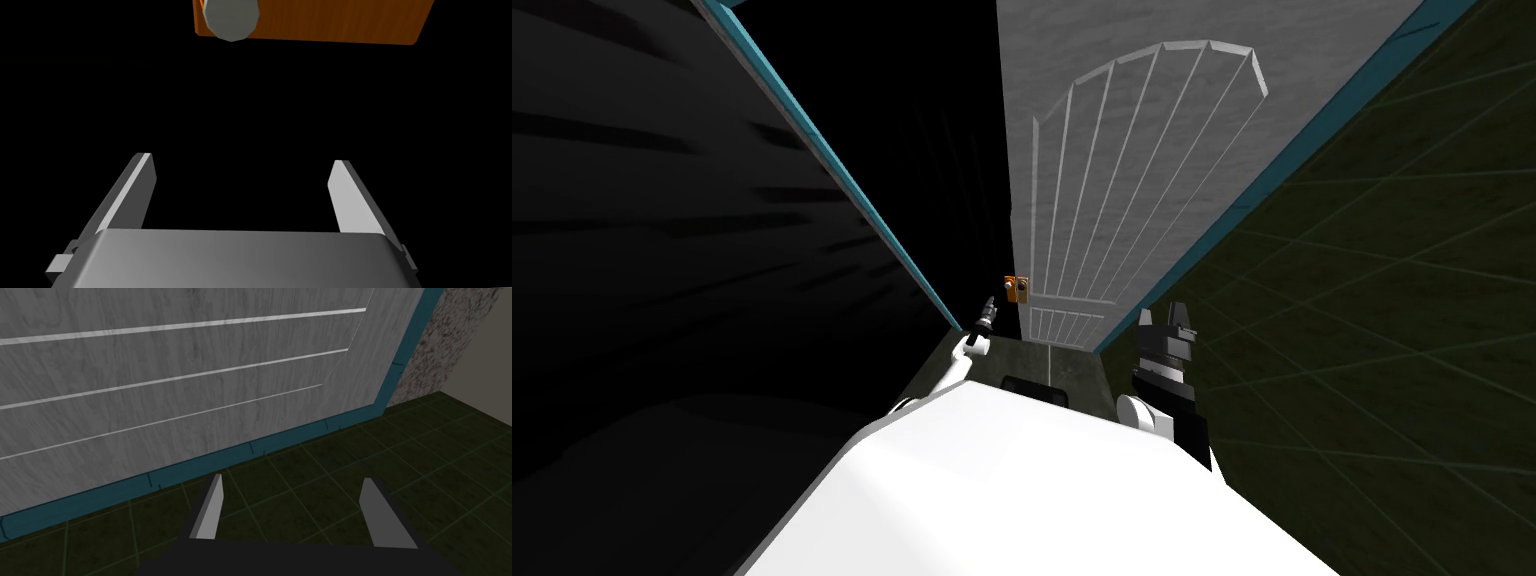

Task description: Pull the door open

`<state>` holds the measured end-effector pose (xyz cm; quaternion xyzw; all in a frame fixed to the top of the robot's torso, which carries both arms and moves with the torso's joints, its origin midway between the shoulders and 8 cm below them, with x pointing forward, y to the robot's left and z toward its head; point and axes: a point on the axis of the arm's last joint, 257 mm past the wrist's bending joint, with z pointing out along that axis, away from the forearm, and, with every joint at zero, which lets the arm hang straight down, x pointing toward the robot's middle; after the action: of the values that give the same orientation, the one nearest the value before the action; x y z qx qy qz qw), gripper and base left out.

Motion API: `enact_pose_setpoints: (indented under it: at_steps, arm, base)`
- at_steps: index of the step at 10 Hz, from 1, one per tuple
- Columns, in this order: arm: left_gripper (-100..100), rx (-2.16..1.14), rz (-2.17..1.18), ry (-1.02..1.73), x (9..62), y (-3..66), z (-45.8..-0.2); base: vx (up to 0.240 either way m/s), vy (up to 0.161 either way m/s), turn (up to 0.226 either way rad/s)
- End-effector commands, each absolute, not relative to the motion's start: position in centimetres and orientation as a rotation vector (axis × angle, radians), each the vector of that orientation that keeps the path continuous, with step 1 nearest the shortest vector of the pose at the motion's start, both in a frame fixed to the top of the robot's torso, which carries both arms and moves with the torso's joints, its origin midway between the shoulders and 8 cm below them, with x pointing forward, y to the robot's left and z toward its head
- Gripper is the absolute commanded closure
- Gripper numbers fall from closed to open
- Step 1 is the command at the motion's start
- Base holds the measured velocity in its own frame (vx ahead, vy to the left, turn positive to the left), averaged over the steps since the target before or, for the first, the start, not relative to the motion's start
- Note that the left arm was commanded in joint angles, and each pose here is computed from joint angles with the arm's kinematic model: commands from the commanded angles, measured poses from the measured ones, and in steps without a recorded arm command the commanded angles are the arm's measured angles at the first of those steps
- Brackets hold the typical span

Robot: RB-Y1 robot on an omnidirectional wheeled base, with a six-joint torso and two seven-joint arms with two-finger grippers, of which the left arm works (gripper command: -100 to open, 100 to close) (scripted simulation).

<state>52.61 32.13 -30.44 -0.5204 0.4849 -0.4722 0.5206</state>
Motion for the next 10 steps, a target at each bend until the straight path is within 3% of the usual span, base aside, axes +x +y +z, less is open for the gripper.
enact_pose_setpoints:
  at_steps: [1,6,10]
  arm:
    - [-100,-1.268,-1.093,1.153,51.4,34.9,-31.1]
    - [-100,-1.320,-0.978,1.108,48.4,43.5,-32.4]
    - [-100,-1.312,-0.999,1.087,48.8,44.0,-31.4]
  base:
    - [-0.025,0.011,0.021]
    - [0.035,0.003,-0.012]
    - [0.199,0.017,-0.120]
